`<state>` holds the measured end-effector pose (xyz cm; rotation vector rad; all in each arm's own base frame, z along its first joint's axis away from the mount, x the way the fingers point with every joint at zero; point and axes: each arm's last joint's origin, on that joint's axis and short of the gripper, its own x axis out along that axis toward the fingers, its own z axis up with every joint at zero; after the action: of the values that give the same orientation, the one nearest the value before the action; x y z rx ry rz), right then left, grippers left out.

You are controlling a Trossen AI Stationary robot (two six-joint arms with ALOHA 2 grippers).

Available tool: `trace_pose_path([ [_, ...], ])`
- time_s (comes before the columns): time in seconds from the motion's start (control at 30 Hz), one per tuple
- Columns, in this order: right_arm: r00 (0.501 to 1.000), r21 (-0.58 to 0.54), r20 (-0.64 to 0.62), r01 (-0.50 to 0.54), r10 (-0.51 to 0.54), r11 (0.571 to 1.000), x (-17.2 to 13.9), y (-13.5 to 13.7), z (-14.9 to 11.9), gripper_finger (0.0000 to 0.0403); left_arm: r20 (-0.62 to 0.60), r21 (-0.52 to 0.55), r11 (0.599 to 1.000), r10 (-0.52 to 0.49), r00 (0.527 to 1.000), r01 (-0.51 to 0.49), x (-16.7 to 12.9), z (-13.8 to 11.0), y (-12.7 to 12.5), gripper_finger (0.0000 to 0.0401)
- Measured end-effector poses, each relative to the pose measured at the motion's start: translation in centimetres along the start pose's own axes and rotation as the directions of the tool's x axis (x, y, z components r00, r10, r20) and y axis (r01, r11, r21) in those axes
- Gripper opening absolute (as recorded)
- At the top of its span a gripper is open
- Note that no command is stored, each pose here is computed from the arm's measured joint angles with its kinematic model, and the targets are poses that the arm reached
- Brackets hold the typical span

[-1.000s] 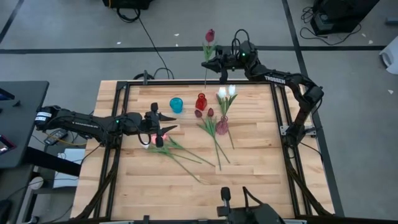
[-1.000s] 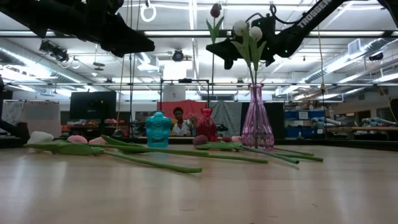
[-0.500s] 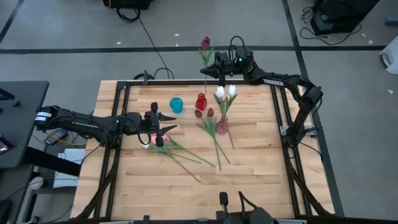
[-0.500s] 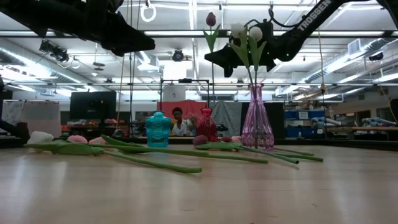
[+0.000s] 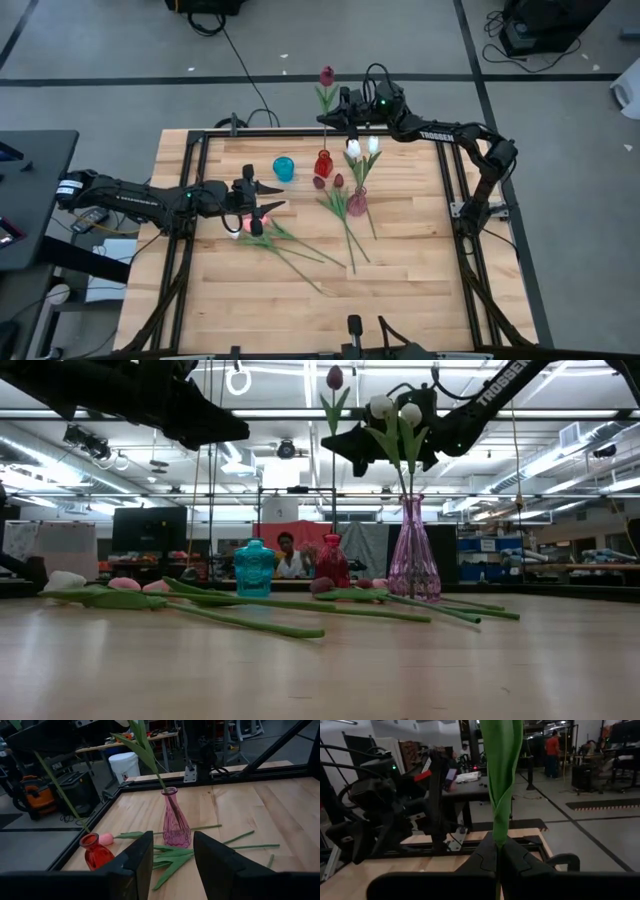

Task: Sort flowers into vase by color
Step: Put the left red flower into the red vase

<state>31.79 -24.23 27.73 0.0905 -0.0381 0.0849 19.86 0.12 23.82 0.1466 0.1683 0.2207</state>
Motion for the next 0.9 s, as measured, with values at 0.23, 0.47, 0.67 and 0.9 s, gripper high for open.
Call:
trace_pose_path([
  [0.23,0.999,-0.039,-0.006,0.038,-0.038,0.999,0.3,0.2,-0.2,0.0009,-0.001,0.002,1.0,0.0,1.0,0.0,0.0,0.0,0.0,0.0146],
  [0.47,0.997,-0.011,-0.044,0.069,-0.069,0.998,0.1,0.6,-2.0,0.0009,-0.001,0.004,1.0,-0.001,1.0,0.001,0.0,0.0,0.0,0.0146],
  [0.67,0.991,0.003,-0.07,0.113,-0.112,0.994,-0.3,0.7,-3.3,0.0011,0.0,0.005,1.0,-0.001,1.0,0.001,0.0,0.0,0.0,0.0146],
  [0.9,0.983,0.01,-0.105,0.153,-0.151,0.988,-0.5,0.6,-4.0,0.0063,-0.001,0.005,1.0,-0.001,1.0,0.001,0.0,0.0,0.0,0.0146],
])
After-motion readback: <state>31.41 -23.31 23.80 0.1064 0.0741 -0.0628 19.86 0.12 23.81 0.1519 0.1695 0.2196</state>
